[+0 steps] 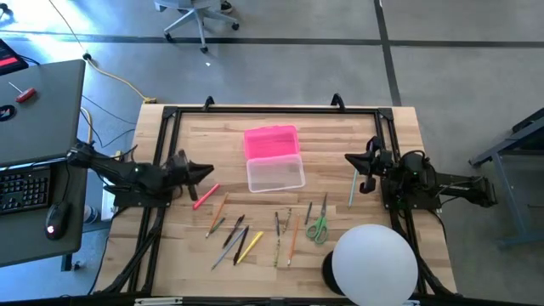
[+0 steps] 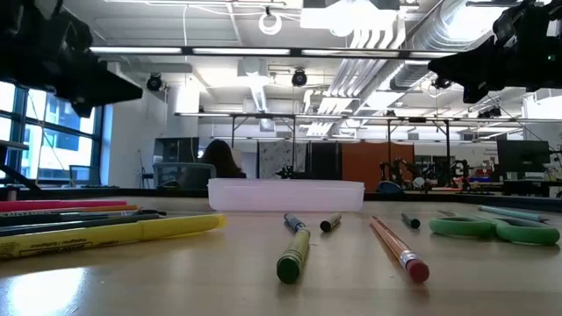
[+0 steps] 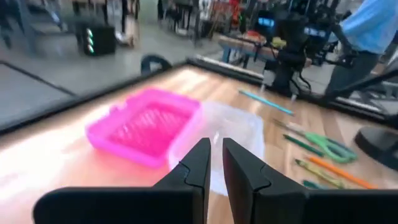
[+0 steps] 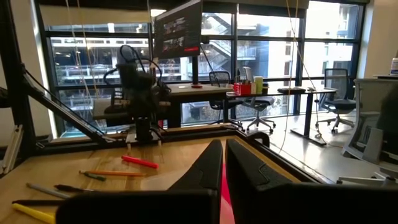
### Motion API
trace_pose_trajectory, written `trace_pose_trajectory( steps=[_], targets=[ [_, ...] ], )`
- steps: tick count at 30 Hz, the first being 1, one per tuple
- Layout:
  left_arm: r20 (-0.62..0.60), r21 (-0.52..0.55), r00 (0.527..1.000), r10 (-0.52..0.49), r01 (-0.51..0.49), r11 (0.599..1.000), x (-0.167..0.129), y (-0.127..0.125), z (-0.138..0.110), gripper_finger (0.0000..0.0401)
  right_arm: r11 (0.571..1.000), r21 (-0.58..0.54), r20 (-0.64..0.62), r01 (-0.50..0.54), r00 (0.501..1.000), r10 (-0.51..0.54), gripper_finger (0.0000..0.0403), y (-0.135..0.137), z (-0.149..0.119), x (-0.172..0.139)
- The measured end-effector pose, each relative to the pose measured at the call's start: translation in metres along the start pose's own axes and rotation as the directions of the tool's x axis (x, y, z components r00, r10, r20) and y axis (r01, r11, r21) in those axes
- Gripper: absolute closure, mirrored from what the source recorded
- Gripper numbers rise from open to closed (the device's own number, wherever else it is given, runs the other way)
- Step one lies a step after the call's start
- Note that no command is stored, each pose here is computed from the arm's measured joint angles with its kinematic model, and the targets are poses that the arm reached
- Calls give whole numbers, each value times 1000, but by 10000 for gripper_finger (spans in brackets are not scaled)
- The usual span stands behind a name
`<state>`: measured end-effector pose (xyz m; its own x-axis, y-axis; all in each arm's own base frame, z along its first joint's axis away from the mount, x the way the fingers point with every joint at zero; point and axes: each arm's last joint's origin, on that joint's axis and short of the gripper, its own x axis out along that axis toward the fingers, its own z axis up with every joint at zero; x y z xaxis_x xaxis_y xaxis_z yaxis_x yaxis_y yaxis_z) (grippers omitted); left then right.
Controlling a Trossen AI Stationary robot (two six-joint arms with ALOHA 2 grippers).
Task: Pick & place school supplies into a supply box
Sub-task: Put the pink pen into the pink supply box
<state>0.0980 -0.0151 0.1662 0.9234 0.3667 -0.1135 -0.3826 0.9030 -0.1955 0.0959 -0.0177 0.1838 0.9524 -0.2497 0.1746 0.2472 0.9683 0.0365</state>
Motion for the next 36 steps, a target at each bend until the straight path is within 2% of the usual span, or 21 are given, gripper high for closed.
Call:
trace_pose_trajectory(
  steps=[5, 8, 11, 22, 29, 33, 36],
  targets=[
    [-79, -2, 996, 30, -30, 1000, 7, -3, -10, 327, 1000, 0, 1, -4, 1000, 4, 403, 0, 0, 0],
    [-77, -61, 996, 52, -57, 997, 11, -6, -10, 327, 1000, 0, 1, -4, 1000, 4, 403, 0, 0, 0],
    [-65, -69, 995, 82, -86, 994, 15, -9, -11, 327, 1000, 0, 1, -3, 1000, 3, 403, 0, 0, 0],
    [97, 17, 992, 79, -81, 997, 19, -16, 7, 327, 997, 2, 10, 77, 997, -77, 403, -2, 1, 0],
    [115, -106, 988, 101, -89, 990, 18, -16, 9, 327, 999, 42, 8, -35, 999, 35, 403, 1, 1, 0],
    [87, -70, 987, 138, -132, 989, 19, -14, 5, 327, 992, 92, 7, -88, 996, 88, 403, 3, 1, 0],
    [61, -69, 989, 138, -134, 989, 19, -13, 1, 322, 991, 90, 7, -98, 995, 98, 403, 3, 1, 0]
  ],
)
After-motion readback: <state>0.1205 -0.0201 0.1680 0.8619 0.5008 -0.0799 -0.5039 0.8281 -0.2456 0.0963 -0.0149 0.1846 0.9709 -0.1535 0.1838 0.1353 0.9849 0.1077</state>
